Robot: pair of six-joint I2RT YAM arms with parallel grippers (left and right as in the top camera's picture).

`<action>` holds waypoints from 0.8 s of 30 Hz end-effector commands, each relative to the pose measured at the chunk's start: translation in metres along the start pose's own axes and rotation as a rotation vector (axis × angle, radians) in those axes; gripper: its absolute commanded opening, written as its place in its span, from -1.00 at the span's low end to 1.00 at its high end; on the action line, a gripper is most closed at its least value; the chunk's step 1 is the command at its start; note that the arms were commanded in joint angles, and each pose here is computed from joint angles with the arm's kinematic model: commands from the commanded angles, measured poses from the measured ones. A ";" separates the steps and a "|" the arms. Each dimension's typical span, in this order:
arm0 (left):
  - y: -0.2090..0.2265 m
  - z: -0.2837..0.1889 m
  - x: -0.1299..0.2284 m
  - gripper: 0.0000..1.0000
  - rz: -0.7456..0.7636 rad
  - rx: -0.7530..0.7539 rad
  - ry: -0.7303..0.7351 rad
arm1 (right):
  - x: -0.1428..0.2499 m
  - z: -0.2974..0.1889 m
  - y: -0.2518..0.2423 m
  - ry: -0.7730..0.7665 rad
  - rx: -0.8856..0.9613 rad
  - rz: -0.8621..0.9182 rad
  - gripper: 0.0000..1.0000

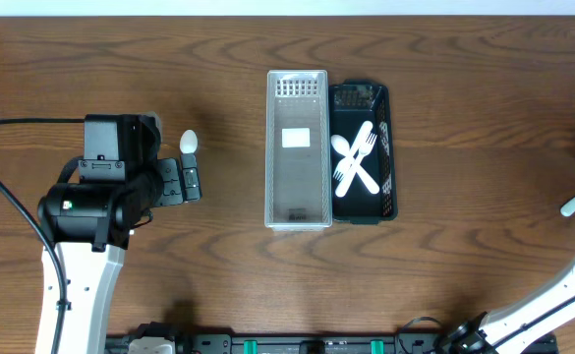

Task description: Pack container

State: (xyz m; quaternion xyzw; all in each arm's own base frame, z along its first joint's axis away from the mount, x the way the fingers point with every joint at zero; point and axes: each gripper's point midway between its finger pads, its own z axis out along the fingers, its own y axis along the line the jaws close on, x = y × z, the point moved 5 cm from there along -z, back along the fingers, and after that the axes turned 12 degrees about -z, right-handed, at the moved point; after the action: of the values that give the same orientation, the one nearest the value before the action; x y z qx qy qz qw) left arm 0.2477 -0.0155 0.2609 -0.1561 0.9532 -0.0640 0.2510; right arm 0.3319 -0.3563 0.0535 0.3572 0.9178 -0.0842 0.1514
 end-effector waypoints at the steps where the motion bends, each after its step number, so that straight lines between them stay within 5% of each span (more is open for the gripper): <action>1: -0.001 -0.005 -0.005 0.96 0.012 -0.003 -0.021 | 0.010 0.020 0.014 0.047 -0.005 -0.047 0.86; 14: -0.001 -0.005 -0.005 0.96 0.012 -0.003 -0.021 | 0.013 0.030 0.025 0.062 0.009 -0.078 0.82; 24: -0.002 -0.005 -0.005 0.96 0.012 -0.002 -0.021 | 0.015 0.030 0.011 0.069 0.027 -0.053 0.38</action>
State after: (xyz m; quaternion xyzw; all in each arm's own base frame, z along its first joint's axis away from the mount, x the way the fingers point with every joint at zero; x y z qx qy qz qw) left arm 0.2477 -0.0156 0.2609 -0.1559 0.9532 -0.0641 0.2510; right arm 0.3492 -0.3447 0.0454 0.3312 0.9272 -0.0896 0.1499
